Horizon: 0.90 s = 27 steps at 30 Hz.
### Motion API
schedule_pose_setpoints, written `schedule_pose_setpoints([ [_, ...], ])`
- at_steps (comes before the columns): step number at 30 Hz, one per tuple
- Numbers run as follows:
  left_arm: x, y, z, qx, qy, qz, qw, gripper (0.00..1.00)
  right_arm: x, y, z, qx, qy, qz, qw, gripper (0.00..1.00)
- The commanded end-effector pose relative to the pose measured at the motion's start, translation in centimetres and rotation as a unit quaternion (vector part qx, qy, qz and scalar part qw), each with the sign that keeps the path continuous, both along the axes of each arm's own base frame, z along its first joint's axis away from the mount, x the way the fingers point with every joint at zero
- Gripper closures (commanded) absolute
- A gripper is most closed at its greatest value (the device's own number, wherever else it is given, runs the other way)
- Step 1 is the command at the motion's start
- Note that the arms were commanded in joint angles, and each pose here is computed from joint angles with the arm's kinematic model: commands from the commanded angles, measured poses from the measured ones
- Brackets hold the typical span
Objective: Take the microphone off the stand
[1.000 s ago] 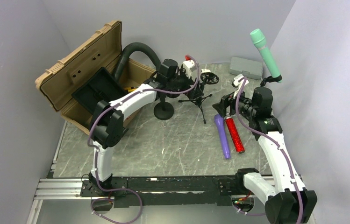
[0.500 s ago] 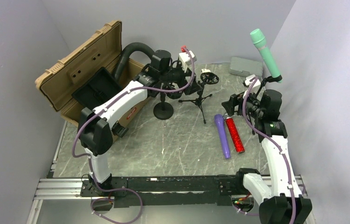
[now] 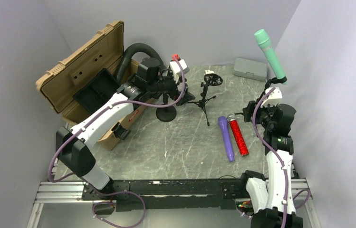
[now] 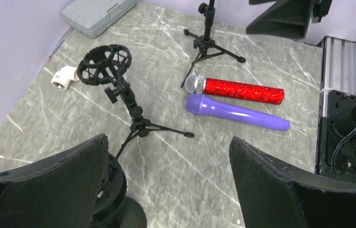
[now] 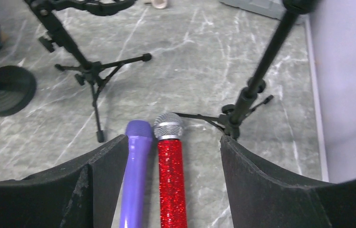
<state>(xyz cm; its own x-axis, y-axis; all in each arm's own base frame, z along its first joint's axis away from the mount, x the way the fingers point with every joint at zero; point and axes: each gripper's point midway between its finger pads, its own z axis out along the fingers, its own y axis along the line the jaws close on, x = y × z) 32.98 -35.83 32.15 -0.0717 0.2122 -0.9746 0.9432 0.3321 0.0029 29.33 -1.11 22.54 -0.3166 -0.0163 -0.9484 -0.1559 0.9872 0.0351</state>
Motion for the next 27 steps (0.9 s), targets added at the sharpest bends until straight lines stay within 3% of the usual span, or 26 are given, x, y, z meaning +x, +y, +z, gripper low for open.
schedule_pose_setpoints([
  [1, -0.4, 0.9, 1.5, -0.010, -0.034, 0.008, 0.999, 0.00, 0.7, -2.9, 1.2, 0.000, -0.038, -0.072, 0.997, 0.29],
  [11, -1.2, 1.8, 0.5, -0.008, -0.035, 0.017, 0.999, 0.00, 3.2, -6.2, 1.7, 0.028, -0.098, -0.144, 0.984, 0.33],
  [27, -1.5, 1.8, -1.4, 0.007, -0.014, 0.012, 1.000, 0.01, 6.3, -6.3, 1.5, 0.035, -0.189, -0.110, 0.975, 0.40],
])
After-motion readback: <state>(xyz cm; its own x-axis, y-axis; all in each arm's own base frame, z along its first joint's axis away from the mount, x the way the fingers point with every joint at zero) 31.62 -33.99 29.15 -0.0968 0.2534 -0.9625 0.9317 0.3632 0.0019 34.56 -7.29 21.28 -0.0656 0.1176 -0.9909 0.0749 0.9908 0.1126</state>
